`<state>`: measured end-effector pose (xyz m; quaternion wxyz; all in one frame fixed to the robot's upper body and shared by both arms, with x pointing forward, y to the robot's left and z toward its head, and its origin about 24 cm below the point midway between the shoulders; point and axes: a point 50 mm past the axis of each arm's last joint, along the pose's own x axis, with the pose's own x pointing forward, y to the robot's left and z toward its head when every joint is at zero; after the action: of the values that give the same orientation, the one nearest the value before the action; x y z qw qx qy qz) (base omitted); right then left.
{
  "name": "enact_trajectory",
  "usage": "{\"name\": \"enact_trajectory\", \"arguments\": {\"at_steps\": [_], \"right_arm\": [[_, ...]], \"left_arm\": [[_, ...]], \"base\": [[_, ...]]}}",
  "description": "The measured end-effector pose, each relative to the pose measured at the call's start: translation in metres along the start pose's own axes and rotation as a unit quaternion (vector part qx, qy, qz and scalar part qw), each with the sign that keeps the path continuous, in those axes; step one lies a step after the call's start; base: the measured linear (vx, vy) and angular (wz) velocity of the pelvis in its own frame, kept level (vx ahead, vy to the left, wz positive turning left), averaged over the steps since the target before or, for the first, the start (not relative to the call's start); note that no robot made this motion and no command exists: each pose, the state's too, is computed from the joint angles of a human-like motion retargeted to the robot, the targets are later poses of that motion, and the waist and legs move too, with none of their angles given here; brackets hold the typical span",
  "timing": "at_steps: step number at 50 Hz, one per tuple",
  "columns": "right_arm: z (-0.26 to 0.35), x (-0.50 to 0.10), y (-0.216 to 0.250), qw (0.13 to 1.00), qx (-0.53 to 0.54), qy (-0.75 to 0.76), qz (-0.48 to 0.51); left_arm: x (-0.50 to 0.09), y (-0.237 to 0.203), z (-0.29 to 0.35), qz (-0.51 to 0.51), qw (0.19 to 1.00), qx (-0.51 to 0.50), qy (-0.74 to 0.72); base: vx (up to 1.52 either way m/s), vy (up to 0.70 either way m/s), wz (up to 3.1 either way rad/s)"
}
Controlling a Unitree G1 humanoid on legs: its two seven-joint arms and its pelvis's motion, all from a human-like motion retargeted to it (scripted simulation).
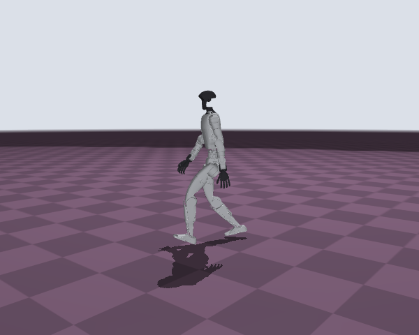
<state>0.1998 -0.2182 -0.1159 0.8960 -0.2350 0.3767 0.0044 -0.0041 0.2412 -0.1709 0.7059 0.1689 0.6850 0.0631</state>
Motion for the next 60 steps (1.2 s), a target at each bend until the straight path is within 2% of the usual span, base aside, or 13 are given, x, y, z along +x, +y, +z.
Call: {"name": "enact_trajectory", "arguments": {"at_steps": [4, 7, 13, 18, 20, 24, 30, 35, 42, 47, 50, 55, 60], "right_arm": [[0.014, -0.001, 0.014, 0.999, -0.005, -0.031, 0.024], [0.014, -0.002, 0.028, 0.998, -0.009, -0.025, 0.055], [-0.031, -0.015, 0.044, 0.995, 0.006, 0.062, 0.078], [-0.081, -0.034, 0.042, 0.984, 0.037, 0.16, 0.065], [-0.097, -0.042, 0.037, 0.979, 0.052, 0.192, 0.052], [-0.125, -0.057, 0.026, 0.967, 0.07, 0.244, 0.02], [-0.11, -0.043, 0.004, 0.975, 0.044, 0.217, 0.013], [-0.065, -0.018, 0.0, 0.988, -0.018, 0.14, 0.056], [0.003, 0.005, 0.004, 0.994, -0.06, 0.027, 0.087], [0.025, 0.009, 0.01, 0.995, -0.051, -0.011, 0.09], [0.026, 0.007, 0.021, 0.993, -0.041, -0.012, 0.11], [0.012, 0.002, 0.033, 0.99, -0.032, 0.013, 0.139], [-0.013, -0.006, 0.038, 0.987, -0.04, 0.05, 0.148]], "left_arm": [[-0.007, 0.008, -0.06, -0.003, 0.995, -0.024, 0.092], [-0.003, 0.016, -0.04, 0.001, 0.998, -0.021, 0.064], [-0.013, 0.024, 0.13, 0.035, 0.981, -0.003, -0.19], [-0.093, 0.017, 0.278, 0.042, 0.889, 0.02, -0.455], [-0.131, 0.009, 0.315, 0.034, 0.845, 0.029, -0.534], [-0.171, -0.015, 0.338, -0.002, 0.793, 0.04, -0.608], [-0.154, -0.052, 0.316, -0.063, 0.807, 0.13, -0.572], [-0.094, -0.048, 0.265, -0.067, 0.87, 0.198, -0.446], [-0.009, 0.007, 0.116, -0.031, 0.979, 0.117, -0.162], [0.002, 0.035, 0.004, -0.013, 0.999, 0.033, 0.008], [-0.001, 0.042, -0.033, -0.017, 0.998, -0.004, 0.059], [0.001, 0.038, -0.01, -0.032, 0.999, 0.007, 0.019], [-0.004, 0.014, 0.087, -0.048, 0.988, 0.051, -0.136]], "base": [[1.14, 0.18, 0.09], [1.09, 0.19, 0.46], [1.03, 0.07, 1.18], [0.95, -0.08, 1.59], [0.89, -0.14, 1.43], [0.84, -0.19, 1.43], [0.69, -0.23, 1.25], [0.63, -0.25, 0.87], [0.62, -0.15, 0.61], [0.58, 0.01, 0.53], [0.54, 0.08, 0.79], [0.5, 0.08, 1.25], [0.48, -0.04, 1.65]]}}
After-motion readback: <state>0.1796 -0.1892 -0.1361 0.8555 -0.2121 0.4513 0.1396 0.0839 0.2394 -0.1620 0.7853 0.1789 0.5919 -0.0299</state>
